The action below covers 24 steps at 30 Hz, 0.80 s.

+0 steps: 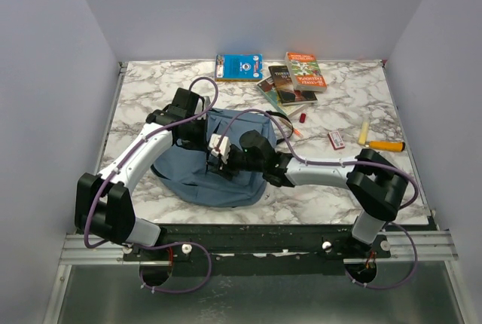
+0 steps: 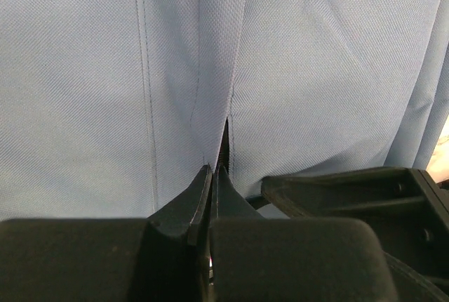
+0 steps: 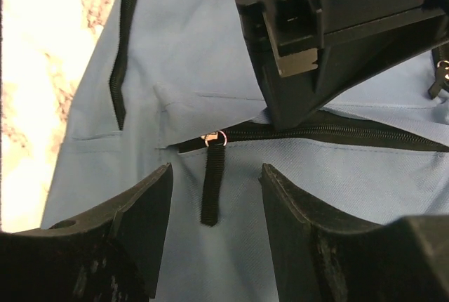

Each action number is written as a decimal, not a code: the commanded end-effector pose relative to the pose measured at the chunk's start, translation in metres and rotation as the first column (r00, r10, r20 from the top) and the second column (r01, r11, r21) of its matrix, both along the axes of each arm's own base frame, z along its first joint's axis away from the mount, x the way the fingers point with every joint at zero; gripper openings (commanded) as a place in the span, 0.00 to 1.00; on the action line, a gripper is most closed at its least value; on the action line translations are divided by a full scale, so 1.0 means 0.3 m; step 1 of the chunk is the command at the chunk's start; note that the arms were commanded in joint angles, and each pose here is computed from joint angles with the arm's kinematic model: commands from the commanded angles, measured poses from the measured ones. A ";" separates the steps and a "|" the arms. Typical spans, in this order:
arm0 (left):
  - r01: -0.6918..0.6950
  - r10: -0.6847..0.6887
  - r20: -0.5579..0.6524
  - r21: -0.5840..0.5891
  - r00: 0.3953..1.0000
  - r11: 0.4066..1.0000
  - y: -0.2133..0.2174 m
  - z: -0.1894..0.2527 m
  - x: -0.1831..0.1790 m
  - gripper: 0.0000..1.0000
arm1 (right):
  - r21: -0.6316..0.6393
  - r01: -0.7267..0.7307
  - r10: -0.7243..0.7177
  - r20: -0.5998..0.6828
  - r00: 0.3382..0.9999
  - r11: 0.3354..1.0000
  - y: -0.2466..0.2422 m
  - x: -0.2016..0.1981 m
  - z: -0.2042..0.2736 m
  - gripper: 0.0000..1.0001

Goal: Pack the student bag
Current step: Unzip the student bag at the center of the board.

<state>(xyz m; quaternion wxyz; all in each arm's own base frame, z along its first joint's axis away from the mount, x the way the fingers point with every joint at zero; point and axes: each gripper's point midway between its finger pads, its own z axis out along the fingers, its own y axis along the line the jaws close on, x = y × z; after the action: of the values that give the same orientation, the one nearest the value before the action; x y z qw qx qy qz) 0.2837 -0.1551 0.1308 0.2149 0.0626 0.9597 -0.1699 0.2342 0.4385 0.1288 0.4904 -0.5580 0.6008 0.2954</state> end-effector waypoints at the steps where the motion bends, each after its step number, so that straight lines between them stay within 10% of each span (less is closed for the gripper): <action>1: 0.035 -0.031 0.062 -0.062 0.998 0.998 -0.032 0.069 0.006 0.00 | -0.017 0.015 -0.014 0.092 0.996 1.000 0.028 0.049 0.003 0.56; 11: 0.032 -0.028 0.068 -0.059 0.997 0.998 -0.029 0.072 0.007 0.00 | -0.054 0.014 -0.010 0.066 0.998 0.998 0.022 0.033 -0.050 0.36; 19: 0.032 -0.028 0.066 -0.057 0.997 0.998 -0.028 0.068 0.006 0.00 | -0.080 0.060 -0.053 0.077 0.996 0.995 0.021 0.057 -0.081 0.41; 24: 0.027 -0.024 0.065 -0.055 0.998 0.998 -0.026 0.064 0.005 0.00 | -0.069 0.069 -0.065 0.061 0.996 0.995 0.030 0.061 -0.068 0.17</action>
<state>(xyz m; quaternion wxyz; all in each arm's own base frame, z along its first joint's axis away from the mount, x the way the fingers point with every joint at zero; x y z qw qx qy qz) 0.2834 -0.1556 0.1348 0.2205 0.0635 0.9578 -0.1731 0.2451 0.4423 0.1079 0.4920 -0.5737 0.6042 0.2524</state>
